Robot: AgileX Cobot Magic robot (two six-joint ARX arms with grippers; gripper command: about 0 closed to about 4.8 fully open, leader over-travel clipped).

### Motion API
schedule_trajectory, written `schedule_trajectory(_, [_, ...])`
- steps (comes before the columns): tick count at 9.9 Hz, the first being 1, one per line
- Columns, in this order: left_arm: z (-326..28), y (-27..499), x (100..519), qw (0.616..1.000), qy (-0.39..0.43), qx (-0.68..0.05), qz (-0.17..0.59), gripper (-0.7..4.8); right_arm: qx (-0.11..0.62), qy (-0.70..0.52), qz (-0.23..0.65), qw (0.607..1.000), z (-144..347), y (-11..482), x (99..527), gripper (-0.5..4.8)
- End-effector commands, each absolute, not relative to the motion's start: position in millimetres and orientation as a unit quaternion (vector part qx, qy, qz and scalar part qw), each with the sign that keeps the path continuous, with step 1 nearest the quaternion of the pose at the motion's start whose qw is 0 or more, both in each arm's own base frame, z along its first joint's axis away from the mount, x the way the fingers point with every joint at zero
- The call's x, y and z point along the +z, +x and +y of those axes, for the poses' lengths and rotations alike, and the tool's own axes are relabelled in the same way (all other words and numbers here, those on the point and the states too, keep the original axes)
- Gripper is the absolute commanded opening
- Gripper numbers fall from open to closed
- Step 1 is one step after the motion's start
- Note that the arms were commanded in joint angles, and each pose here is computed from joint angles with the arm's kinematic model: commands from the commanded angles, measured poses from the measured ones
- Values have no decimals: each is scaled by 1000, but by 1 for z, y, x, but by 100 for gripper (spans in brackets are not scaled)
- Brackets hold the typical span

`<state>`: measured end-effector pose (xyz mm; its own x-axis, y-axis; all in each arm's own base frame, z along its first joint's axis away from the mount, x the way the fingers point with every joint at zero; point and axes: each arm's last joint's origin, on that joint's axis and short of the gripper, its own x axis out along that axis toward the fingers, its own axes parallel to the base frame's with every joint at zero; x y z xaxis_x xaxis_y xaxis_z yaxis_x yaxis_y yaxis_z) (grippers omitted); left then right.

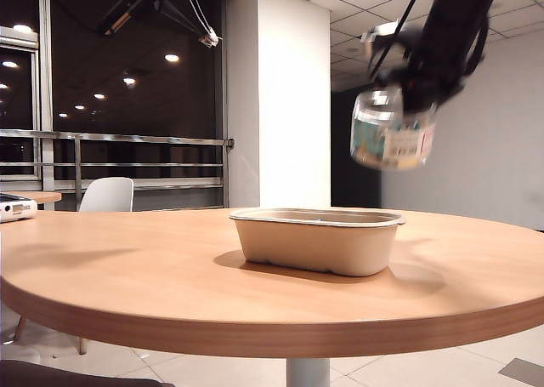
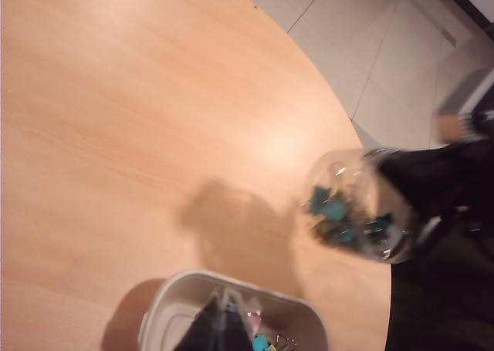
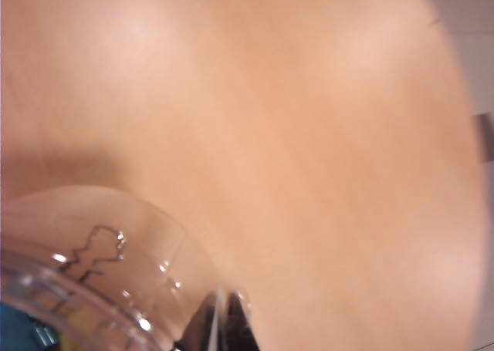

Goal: Pick up the box filled with clips, pour some clips from it into the rectangular paper box, and then put the clip box back on the table.

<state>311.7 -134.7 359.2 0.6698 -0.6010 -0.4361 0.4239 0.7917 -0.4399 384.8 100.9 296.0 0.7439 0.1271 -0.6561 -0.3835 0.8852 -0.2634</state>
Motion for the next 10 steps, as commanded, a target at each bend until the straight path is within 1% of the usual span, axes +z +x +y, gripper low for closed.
schedule_trajectory(1, [-135,311,363,902,-153,-290,280,-6,146,-191,354,904,106,400,271,-4])
schedule_trajectory(4, [-135,310,363,902,-153,-290,280,-6,146,-189,378,895,108,409,249,-4])
schedule_trajectory(6, [-135,310,363,902,-153,-290,281,-6,144,-185,393,889,111,418,227,-4])
schedule_trajectory(8, [-135,310,363,902,-153,-290,281,-6,145,-184,395,888,112,421,221,-4])
schedule_trajectory(9, [-135,311,363,902,-153,-290,280,-6,146,-186,408,882,112,422,211,267])
schedule_trajectory(10, [-135,311,363,902,-153,-290,280,-6,146,-186,407,882,112,423,212,257])
